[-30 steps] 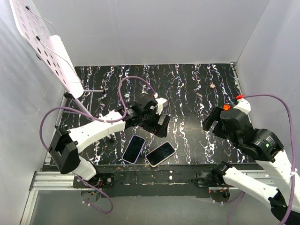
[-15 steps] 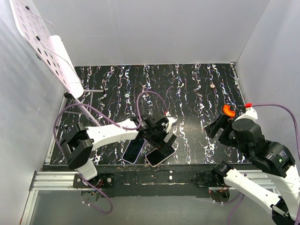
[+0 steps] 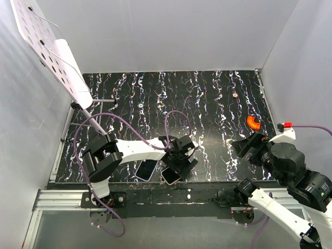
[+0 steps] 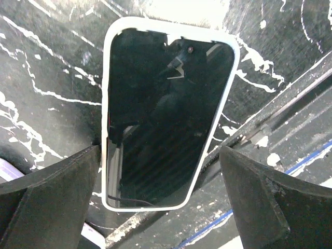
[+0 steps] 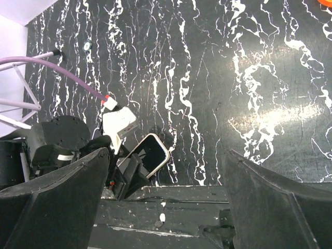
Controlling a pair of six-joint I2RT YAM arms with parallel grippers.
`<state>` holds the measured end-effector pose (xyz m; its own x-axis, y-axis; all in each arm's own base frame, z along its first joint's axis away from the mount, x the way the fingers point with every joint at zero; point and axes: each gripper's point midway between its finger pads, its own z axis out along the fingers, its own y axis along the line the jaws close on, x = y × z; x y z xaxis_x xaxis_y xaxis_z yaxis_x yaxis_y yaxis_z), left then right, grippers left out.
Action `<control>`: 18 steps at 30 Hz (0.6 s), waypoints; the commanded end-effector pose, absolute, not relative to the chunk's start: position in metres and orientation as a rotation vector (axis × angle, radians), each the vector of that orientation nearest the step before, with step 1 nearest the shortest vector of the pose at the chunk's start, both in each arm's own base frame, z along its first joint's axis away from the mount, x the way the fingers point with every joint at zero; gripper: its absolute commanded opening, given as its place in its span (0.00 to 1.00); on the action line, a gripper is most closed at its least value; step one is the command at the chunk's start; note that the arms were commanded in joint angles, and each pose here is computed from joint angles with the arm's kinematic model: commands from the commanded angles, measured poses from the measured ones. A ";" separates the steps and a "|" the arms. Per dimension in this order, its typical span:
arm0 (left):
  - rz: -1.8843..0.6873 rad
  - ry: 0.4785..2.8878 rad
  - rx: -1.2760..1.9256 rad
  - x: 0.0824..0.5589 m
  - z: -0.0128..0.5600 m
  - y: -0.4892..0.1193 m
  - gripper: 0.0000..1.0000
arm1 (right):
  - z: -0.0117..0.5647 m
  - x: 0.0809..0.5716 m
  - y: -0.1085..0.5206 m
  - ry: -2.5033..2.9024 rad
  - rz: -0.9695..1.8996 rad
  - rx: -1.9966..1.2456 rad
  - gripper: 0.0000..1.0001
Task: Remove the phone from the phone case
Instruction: Pick up the phone at the center of the board.
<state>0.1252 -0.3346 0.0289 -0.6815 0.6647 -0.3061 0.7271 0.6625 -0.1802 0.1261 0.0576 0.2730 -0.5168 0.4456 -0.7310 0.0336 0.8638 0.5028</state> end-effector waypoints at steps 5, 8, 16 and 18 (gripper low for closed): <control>-0.251 2.621 1.098 0.137 0.020 -0.341 1.00 | 0.276 0.134 0.059 2.040 0.521 0.339 0.95; -0.174 2.621 1.103 0.139 0.014 -0.340 0.99 | 0.272 0.134 0.061 2.049 0.521 0.334 0.95; -0.055 2.659 1.108 0.135 -0.006 -0.326 0.78 | 0.269 0.140 0.070 2.041 0.551 0.329 0.95; -0.076 2.657 1.110 0.134 -0.005 -0.329 0.65 | 0.265 0.142 0.073 2.051 0.543 0.321 0.95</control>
<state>0.1365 -0.3457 0.0195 -0.6609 0.6806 -0.3161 0.7173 0.6968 0.0007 0.1327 0.0642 0.2597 -0.5287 0.4235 -0.7356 0.0276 0.8748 0.4838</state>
